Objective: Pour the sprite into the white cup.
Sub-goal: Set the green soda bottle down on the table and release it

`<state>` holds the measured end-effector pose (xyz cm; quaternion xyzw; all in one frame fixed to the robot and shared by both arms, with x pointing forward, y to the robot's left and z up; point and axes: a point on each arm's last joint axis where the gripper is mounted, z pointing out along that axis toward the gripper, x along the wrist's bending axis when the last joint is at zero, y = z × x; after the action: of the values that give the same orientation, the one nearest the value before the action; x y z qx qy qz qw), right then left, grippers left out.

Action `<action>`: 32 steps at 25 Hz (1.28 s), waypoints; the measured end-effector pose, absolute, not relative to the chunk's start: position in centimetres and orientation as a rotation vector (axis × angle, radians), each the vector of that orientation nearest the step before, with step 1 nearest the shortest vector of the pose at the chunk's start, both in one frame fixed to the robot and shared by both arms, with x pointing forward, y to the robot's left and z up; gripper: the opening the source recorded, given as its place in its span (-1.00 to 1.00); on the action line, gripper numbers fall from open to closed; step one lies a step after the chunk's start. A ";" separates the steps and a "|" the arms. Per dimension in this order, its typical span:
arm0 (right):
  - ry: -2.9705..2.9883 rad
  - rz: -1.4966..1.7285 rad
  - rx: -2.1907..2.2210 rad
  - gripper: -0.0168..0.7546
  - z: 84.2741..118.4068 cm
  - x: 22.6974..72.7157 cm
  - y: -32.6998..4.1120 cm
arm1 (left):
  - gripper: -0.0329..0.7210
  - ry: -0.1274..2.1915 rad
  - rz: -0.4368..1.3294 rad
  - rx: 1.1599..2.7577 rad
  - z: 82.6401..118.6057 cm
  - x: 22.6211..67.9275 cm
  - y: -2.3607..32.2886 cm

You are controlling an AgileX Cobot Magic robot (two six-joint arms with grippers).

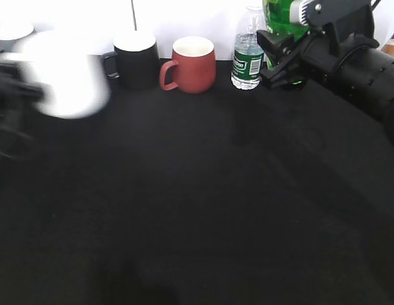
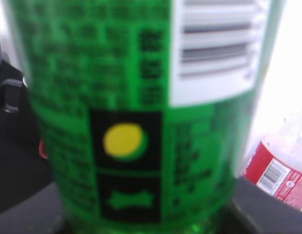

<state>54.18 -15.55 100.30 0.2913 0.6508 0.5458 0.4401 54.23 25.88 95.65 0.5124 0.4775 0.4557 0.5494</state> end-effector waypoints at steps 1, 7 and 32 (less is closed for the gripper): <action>1.614 1.361 0.728 0.02 100.3 54.2 -15.5 | -0.74 1.170 1.127 1.184 95.7 54.5 27.8; 1.572 1.375 0.782 0.02 100.5 54.3 -15.8 | -0.74 1.185 1.206 1.128 97.2 61.2 30.4; 1.439 1.362 1.010 0.02 100.4 54.8 -17.2 | -0.16 1.237 1.059 1.313 90.0 70.0 27.5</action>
<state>54.84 -17.16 100.43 0.4072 0.5801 0.5491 0.4429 69.97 27.48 90.04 0.5433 0.5117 0.4383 0.5009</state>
